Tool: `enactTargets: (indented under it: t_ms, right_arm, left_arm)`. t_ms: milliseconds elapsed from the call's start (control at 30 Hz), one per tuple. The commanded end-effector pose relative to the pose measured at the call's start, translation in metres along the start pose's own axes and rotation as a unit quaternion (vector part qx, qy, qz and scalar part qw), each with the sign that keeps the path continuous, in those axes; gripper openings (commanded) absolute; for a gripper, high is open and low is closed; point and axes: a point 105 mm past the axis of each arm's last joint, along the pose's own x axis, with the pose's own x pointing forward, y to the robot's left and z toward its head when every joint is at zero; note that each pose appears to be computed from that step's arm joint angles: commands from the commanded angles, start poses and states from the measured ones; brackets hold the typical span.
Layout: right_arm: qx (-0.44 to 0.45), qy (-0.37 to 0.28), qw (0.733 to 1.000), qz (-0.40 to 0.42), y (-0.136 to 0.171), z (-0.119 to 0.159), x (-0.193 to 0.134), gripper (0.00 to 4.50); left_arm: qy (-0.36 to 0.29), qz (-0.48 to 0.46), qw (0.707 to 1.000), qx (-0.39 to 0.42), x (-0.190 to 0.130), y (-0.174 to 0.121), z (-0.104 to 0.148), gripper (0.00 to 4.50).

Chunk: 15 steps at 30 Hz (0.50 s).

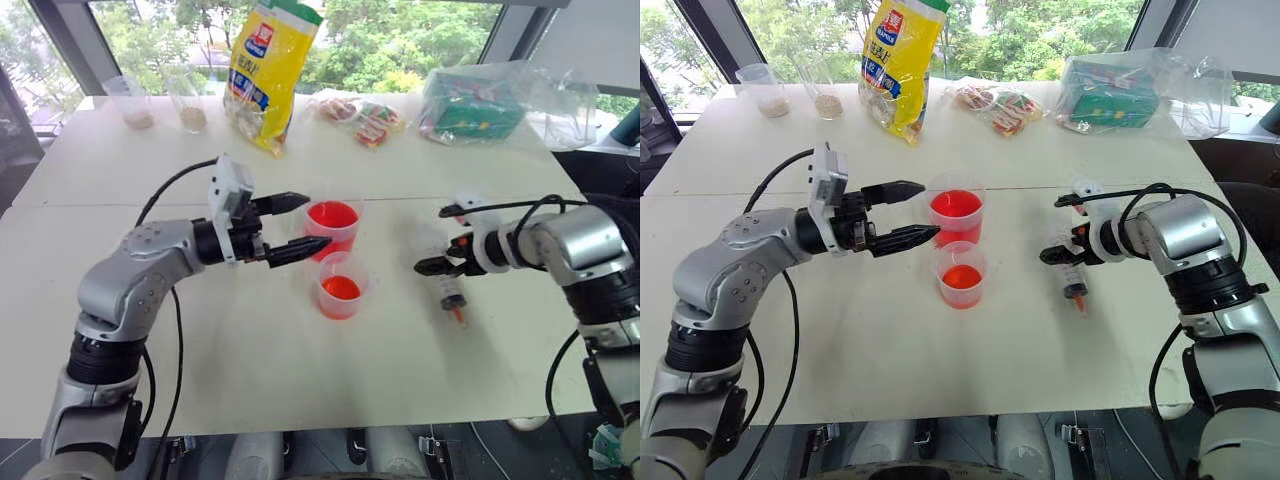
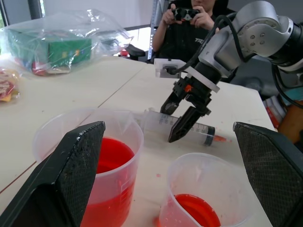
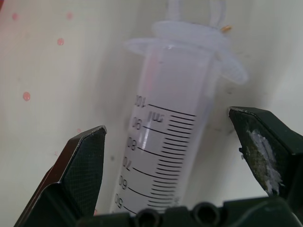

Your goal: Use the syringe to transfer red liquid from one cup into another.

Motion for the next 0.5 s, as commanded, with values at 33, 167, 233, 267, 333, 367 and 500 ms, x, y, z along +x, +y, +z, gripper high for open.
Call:
enactTargets:
  t_ms: [33, 167, 233, 267, 333, 367, 500]
  right_arm:
    - [-0.017, 0.004, 1.000, 0.000, 0.003, 0.000, 0.005, 4.47]
    - [-0.025, 0.007, 1.000, 0.001, 0.007, 0.001, 0.008, 3.29]
    - [-0.028, 0.005, 1.000, 0.004, 0.009, 0.003, 0.008, 2.24]
    - [-0.028, 0.002, 1.000, 0.005, 0.009, 0.004, 0.008, 1.79]
    - [-0.026, -0.005, 1.000, 0.003, 0.009, 0.007, 0.005, 1.40]
    - [-0.025, -0.010, 1.000, 0.000, 0.008, 0.008, 0.003, 1.40]
    - [-0.025, -0.046, 0.998, -0.021, 0.003, 0.019, -0.016, 1.40]
  left_arm:
    - [-0.022, 0.005, 1.000, 0.021, -0.002, -0.004, 0.012, 4.50]
    - [-0.025, 0.011, 0.999, 0.022, -0.004, -0.001, 0.013, 4.50]
    - [-0.026, 0.014, 0.999, 0.025, -0.005, 0.001, 0.015, 4.50]
    - [-0.026, 0.016, 0.999, 0.026, -0.005, 0.003, 0.015, 4.50]
    - [-0.025, 0.021, 0.999, 0.031, -0.004, 0.007, 0.016, 4.50]
    - [-0.026, 0.022, 0.999, 0.032, -0.004, 0.008, 0.017, 4.50]
    - [-0.032, 0.021, 0.999, 0.035, -0.004, 0.015, 0.023, 4.50]
